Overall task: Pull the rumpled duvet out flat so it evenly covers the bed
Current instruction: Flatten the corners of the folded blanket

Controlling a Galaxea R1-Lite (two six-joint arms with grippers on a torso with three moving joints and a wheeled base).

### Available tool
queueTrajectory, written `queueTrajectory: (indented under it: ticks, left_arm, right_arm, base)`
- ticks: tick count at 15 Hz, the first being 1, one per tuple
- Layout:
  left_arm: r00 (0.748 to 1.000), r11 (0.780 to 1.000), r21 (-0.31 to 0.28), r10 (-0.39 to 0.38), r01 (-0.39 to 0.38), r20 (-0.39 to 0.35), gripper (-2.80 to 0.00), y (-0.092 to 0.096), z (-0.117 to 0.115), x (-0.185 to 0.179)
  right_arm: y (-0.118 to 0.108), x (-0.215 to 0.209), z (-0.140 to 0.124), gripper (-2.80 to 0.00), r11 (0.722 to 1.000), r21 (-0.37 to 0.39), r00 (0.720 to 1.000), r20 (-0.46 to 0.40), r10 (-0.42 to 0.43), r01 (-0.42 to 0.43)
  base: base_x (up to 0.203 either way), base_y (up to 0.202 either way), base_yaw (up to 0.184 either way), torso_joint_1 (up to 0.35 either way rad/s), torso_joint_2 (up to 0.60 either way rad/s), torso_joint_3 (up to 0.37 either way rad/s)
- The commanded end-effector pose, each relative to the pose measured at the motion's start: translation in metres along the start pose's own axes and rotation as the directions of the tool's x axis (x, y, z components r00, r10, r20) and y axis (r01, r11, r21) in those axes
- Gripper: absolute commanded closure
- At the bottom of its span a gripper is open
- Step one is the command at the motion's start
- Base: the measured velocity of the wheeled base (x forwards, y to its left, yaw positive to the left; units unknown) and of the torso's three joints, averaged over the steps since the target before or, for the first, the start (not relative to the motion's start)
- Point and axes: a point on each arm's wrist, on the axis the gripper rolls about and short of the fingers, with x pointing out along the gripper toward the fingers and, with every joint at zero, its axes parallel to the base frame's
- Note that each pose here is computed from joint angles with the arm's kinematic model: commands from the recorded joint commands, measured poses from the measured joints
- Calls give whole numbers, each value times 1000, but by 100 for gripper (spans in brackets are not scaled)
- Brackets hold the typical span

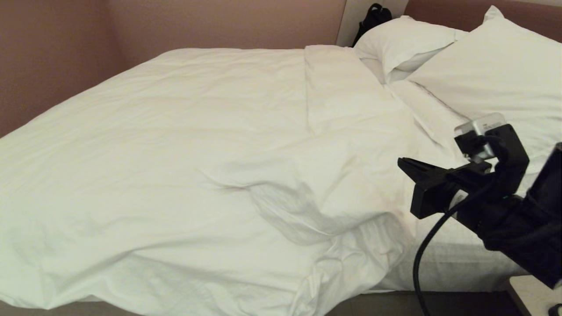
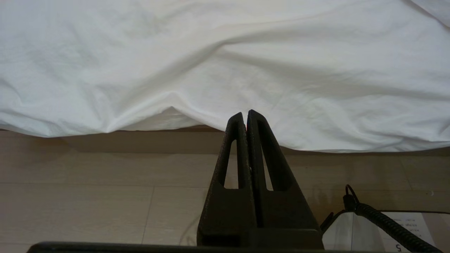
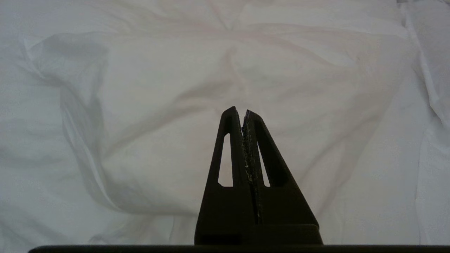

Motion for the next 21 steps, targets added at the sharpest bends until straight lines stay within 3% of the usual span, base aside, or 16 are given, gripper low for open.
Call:
queueTrajectory:
  ticks: [1,8,13,16,18,21]
  left_arm:
    - [1000,1000,0,0,0,-1,0,0,0,0]
    - [1000,1000,0,0,0,-1,0,0,0,0]
    - [1000,1000,0,0,0,-1,0,0,0,0]
    - [1000,1000,0,0,0,-1,0,0,0,0]
    - [1000,1000,0,0,0,-1,0,0,0,0]
    - [1000,1000,0,0,0,-1,0,0,0,0]
  right_arm:
    - [10,28,-3,0,1000,-23,998,-60,-7,6]
    - [25,83,17,0,998,-60,987,-156,-38,28]
    - [50,109,-2,0,995,-96,976,-219,2,-24]
    - [78,97,-8,0,987,-147,968,-249,32,-70]
    - [92,72,-6,0,967,-227,962,-269,53,-117]
    - [109,50,-9,0,943,-266,946,-302,115,-199]
  base:
    - [0,0,0,0,0,0]
    - [0,0,0,0,0,0]
    - [0,0,0,0,0,0]
    - [0,0,0,0,0,0]
    - [0,0,0,0,0,0]
    - [0,0,0,0,0,0]
